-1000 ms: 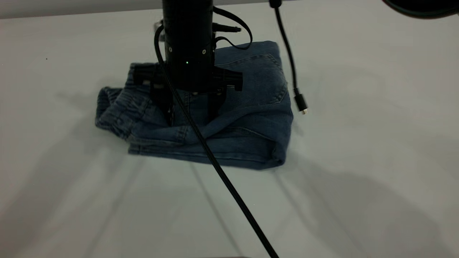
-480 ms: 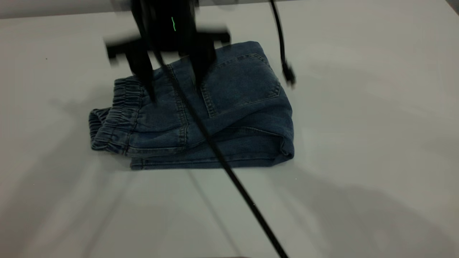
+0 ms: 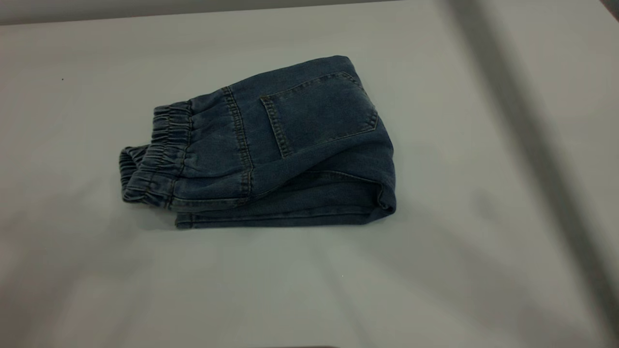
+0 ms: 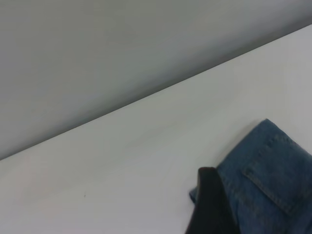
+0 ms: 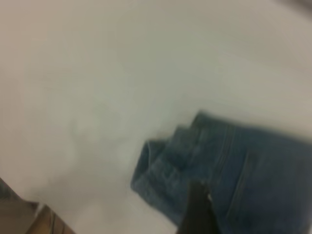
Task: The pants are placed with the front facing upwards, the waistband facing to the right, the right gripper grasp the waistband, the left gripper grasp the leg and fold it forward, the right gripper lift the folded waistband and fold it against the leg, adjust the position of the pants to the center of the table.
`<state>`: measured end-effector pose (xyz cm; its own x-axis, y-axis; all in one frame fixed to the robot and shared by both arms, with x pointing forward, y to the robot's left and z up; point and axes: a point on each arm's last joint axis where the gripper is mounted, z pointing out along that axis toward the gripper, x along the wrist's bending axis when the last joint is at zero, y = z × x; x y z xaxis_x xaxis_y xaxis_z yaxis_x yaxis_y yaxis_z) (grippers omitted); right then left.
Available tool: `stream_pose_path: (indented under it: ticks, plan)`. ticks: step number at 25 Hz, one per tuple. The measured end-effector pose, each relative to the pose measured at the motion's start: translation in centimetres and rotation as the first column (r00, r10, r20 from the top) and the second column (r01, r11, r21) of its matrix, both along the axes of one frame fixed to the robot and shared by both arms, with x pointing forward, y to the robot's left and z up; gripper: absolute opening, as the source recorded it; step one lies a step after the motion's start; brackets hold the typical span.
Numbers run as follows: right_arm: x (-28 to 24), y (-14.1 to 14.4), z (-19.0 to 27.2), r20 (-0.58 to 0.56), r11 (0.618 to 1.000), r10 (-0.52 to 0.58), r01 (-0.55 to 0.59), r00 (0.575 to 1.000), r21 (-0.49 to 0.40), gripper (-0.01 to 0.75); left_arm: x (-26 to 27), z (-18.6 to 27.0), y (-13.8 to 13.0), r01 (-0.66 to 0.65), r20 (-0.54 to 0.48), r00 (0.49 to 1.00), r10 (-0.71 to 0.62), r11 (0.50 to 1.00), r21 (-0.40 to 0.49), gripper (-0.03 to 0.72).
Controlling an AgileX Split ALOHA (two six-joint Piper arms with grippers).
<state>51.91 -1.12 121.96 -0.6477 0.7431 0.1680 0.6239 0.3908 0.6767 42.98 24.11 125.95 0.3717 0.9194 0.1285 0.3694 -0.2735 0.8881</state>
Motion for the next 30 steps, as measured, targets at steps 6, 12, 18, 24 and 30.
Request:
stream_pose_path:
  ticks: [6,12,18,24,30]
  plan:
    - [-5.9,-5.8,7.6,0.176,0.993,0.036,-0.055,0.984,0.103,0.451,-7.3,1.1,2.2,0.008,-0.043,0.999,-0.007,1.0,0.021,0.452]
    - [-11.3,-11.2,8.6,0.212,0.994,0.052,-0.072,0.976,0.085,0.446,-13.0,2.3,3.9,0.009,0.087,0.996,-0.007,1.0,-0.018,0.452]
    - [-14.0,-14.2,2.4,0.077,0.997,0.058,-0.053,0.995,-0.058,0.405,-16.2,-0.1,4.9,0.007,0.098,0.995,-0.003,0.999,-0.042,0.452]
    - [-16.9,-17.2,-4.3,-0.054,0.984,0.037,-0.046,0.998,-0.17,0.367,-16.0,-6.9,4.6,0.007,-0.067,0.998,-0.009,1.0,-0.021,0.452]
    - [-19.7,-20.1,-9.9,-0.134,0.972,0.003,-0.035,0.991,-0.233,0.365,-14.5,-15.4,4.0,-0.021,-0.341,0.94,0.017,1.0,-0.006,0.452]
